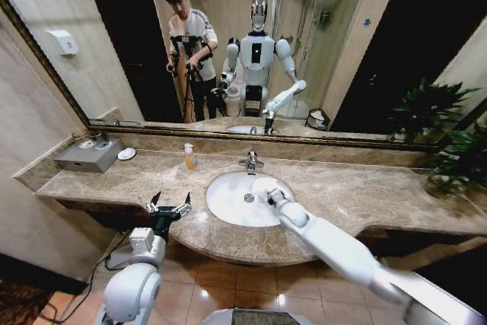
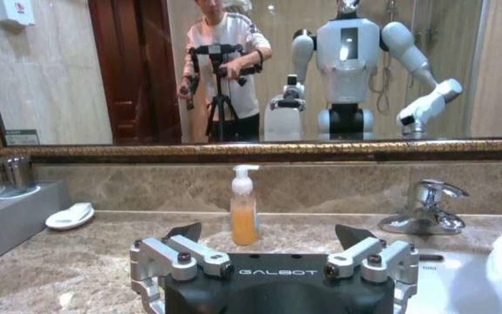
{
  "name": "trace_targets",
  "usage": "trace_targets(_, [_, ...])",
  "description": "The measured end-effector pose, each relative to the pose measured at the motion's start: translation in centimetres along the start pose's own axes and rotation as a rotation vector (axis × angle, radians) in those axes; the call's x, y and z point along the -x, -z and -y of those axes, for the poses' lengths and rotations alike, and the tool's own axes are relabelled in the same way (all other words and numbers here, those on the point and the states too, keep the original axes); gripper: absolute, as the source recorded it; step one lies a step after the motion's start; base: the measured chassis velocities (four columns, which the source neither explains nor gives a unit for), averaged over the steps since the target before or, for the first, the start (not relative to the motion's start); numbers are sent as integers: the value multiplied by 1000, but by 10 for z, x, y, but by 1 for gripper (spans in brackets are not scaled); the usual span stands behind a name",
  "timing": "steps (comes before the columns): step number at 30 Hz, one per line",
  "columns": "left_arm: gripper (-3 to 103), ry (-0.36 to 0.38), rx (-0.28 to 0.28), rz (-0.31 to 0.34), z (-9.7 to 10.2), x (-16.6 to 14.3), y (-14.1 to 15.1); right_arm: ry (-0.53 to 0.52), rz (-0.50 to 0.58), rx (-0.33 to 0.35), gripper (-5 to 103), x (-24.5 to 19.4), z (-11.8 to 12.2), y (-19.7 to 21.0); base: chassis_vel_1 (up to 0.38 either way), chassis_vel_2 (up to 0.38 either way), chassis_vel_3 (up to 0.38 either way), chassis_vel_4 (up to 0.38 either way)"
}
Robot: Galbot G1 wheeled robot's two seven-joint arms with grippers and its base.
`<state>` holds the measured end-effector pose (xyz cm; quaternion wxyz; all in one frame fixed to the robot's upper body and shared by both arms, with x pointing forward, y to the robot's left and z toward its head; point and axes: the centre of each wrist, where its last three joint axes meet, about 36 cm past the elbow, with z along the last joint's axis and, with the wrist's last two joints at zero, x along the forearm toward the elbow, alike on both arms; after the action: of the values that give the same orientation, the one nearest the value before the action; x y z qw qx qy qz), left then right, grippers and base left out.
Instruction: Pick up the towel from the sink counter and wipe the mirror surface.
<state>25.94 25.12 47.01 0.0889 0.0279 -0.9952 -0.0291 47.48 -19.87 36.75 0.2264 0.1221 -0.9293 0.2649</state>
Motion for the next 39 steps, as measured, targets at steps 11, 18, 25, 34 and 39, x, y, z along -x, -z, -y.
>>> trace_targets(11, [100, 0, 0, 0, 0, 0, 0, -168, 240, 196, 14, -30, 35, 37, 0, 0, 0, 0])
trace_targets(18, [100, 0, 0, 0, 0, 0, 0, -334, 192, 322, 14, -37, 103, 5, 0, 0, 0, 0])
trace_targets(25, [100, 0, 0, 0, 0, 0, 0, -348, 147, 401, 14, -73, 138, -38, 0, 0, 0, 0])
trace_targets(34, [100, 0, 0, 0, 0, 0, 0, -156, -99, 563, 14, -82, 144, -21, 0, 0, 0, 0])
trace_targets(39, [100, 0, 0, 0, 0, 0, 0, -164, -145, 569, 14, -62, 147, -22, 0, 0, 0, 0])
